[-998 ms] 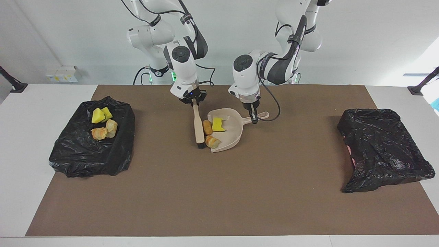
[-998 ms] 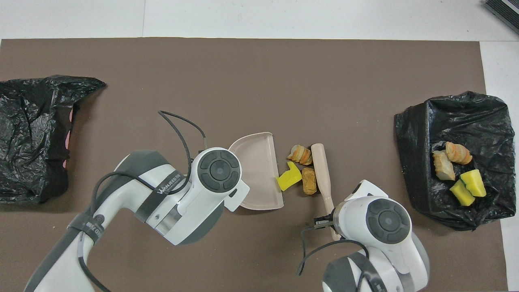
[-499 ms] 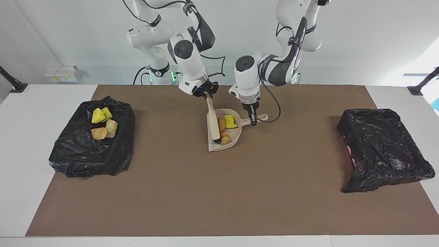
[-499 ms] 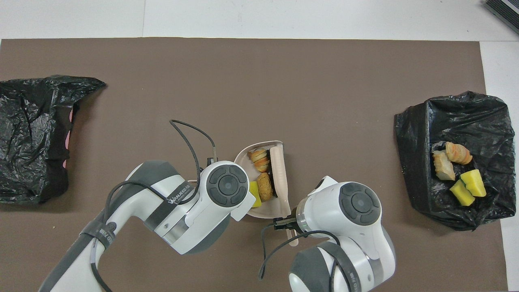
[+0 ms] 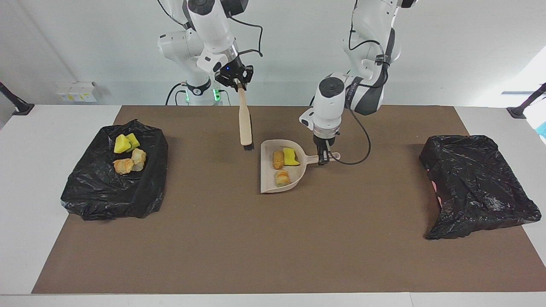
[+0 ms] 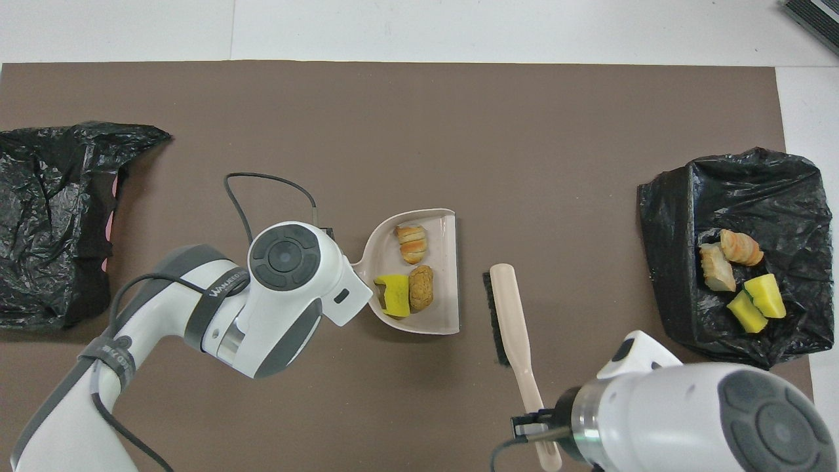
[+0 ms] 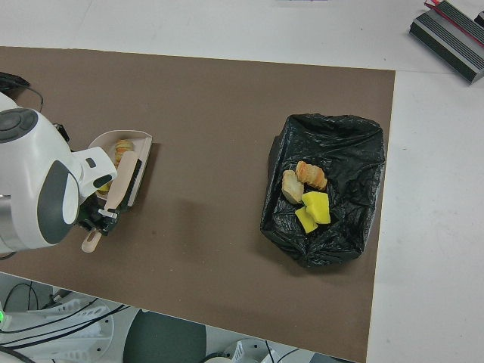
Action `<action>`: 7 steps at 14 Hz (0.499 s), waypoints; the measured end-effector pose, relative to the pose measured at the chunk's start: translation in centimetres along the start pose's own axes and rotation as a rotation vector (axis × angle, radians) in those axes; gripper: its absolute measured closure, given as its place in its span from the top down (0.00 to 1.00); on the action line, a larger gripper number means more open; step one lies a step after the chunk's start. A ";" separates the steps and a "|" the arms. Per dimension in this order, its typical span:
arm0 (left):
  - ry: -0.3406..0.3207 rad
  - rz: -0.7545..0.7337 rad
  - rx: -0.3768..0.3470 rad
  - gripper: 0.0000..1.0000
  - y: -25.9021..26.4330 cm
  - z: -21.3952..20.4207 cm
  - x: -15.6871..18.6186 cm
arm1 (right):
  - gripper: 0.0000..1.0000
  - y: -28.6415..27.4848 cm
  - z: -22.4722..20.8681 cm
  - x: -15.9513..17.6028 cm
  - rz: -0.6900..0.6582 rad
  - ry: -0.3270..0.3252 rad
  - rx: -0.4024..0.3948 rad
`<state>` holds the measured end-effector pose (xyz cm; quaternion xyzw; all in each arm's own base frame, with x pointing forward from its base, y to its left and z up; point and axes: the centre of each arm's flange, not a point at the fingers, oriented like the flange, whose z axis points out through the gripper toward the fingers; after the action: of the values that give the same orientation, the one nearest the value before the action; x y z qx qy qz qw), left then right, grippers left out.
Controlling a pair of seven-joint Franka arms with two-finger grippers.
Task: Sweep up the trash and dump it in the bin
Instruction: 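Carry the loaded dustpan to the black bag with the left gripper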
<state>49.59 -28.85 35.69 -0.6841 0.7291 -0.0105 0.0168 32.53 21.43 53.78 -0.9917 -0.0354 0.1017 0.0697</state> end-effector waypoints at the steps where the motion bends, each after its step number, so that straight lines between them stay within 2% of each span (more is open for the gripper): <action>1: 0.013 0.017 0.004 0.31 -1.0 -0.3 -1.4 | 0.28 -0.4 0.2 -1.8 -0.008 -0.005 -0.023; 4: 0.040 0.062 0.031 0.31 -4.1 -1.8 -5.3 | 0.28 -3.0 3.9 -4.9 0.010 -0.017 -0.088; 7: 0.060 0.095 0.005 0.31 -6.3 -4.3 -8.5 | 0.28 -7.8 10.3 -6.3 0.063 0.060 -0.106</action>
<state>56.25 -20.83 40.35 -0.6480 0.7610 -0.0321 -0.0028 23.80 29.96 46.18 -0.9973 -0.0074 0.0719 0.0148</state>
